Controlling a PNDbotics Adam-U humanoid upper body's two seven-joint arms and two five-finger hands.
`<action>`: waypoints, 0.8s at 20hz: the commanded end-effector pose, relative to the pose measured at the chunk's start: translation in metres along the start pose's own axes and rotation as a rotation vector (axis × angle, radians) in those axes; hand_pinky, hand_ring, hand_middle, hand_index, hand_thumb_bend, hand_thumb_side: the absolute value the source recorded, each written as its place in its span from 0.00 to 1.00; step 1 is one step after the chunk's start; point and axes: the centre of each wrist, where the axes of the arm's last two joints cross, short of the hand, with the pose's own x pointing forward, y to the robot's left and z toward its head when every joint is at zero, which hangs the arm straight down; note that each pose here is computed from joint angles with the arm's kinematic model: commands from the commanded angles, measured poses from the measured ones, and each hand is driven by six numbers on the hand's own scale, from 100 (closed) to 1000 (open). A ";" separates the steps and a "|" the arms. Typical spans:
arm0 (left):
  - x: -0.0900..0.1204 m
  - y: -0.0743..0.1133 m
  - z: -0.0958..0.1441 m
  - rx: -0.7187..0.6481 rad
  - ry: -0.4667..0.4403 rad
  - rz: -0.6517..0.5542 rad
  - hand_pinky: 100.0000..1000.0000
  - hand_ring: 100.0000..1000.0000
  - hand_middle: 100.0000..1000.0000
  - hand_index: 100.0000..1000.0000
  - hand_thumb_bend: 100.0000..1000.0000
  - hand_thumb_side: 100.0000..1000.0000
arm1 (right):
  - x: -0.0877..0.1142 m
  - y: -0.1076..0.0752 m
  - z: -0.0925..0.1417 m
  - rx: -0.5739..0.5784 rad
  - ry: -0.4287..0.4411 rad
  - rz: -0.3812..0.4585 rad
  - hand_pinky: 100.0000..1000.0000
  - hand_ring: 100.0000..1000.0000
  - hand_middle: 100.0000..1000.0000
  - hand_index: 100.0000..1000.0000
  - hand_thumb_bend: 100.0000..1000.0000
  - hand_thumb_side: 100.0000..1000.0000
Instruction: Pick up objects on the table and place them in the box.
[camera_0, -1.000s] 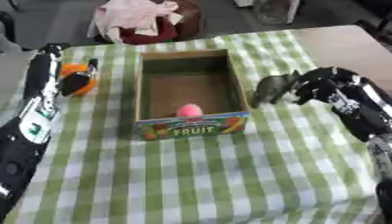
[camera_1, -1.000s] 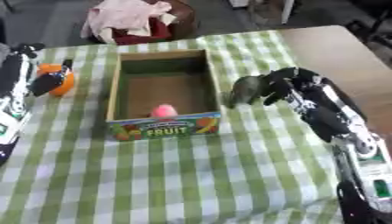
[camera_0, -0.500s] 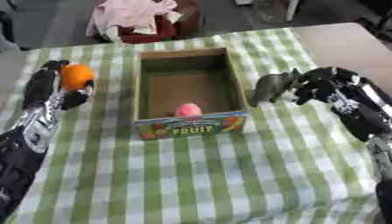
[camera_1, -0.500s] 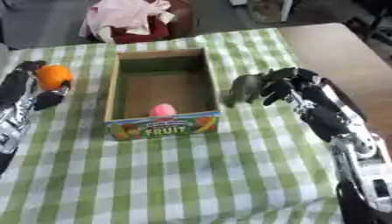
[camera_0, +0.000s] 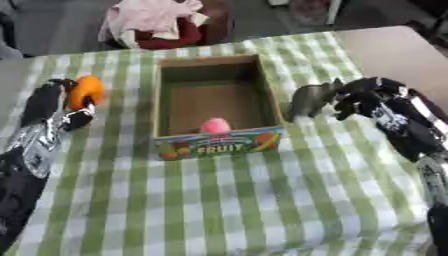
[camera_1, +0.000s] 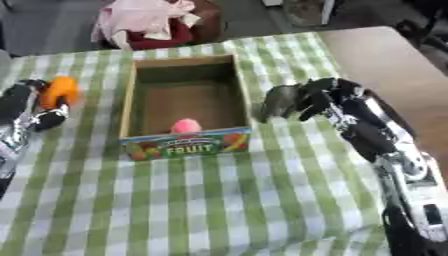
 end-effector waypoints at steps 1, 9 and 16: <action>0.008 0.023 -0.010 0.124 -0.029 0.070 0.26 0.29 0.24 0.43 0.00 0.33 | 0.006 -0.005 -0.001 0.004 -0.010 0.025 0.52 0.59 0.63 0.66 0.07 0.41; 0.055 0.051 -0.015 0.309 -0.242 0.234 0.27 0.29 0.23 0.43 0.00 0.39 | 0.006 -0.004 -0.002 0.009 -0.014 0.018 0.52 0.59 0.63 0.66 0.07 0.41; 0.116 0.055 -0.007 0.222 -0.513 0.313 0.29 0.30 0.24 0.44 0.00 0.37 | 0.006 -0.002 -0.003 0.014 -0.021 0.009 0.52 0.59 0.63 0.66 0.07 0.41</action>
